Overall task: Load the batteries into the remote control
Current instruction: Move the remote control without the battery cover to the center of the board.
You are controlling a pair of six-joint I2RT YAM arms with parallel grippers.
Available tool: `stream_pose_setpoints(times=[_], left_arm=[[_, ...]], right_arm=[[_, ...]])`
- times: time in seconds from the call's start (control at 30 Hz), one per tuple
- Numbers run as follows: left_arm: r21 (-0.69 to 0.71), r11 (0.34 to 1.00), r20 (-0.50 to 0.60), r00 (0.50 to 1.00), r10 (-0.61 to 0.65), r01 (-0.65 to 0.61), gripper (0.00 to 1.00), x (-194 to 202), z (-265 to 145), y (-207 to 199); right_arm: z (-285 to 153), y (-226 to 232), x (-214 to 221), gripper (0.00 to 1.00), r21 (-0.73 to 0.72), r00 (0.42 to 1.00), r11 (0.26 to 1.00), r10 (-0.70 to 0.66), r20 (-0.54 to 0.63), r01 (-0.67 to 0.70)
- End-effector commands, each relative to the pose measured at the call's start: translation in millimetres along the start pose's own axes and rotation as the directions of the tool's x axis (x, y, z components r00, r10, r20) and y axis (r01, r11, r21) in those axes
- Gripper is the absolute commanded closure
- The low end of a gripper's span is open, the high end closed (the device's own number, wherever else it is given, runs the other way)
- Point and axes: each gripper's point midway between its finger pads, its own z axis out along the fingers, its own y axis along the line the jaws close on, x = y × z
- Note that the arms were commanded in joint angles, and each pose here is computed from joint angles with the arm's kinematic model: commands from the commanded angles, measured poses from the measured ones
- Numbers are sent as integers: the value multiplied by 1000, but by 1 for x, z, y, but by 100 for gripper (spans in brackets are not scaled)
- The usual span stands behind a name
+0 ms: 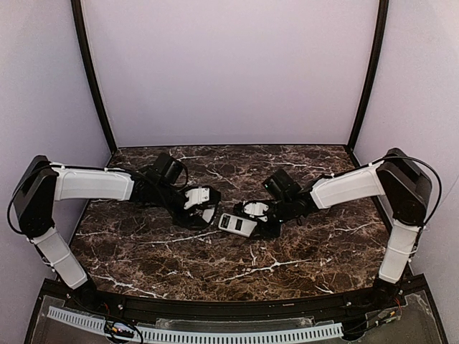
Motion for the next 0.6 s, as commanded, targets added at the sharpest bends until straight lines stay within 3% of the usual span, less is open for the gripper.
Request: stream_pose_setpoints(times=[0.0, 0.37, 0.57], left_arm=[[96, 995, 23, 1000, 9, -11, 73, -4, 11, -5], [171, 985, -16, 999, 31, -28, 73, 3, 38, 0], [176, 984, -29, 999, 31, -26, 73, 10, 42, -2]], right_arm=[[1, 0, -16, 74, -28, 993, 995, -94, 66, 96], [6, 5, -14, 72, -79, 995, 993, -89, 42, 92], [1, 6, -20, 52, -79, 995, 992, -91, 42, 94]])
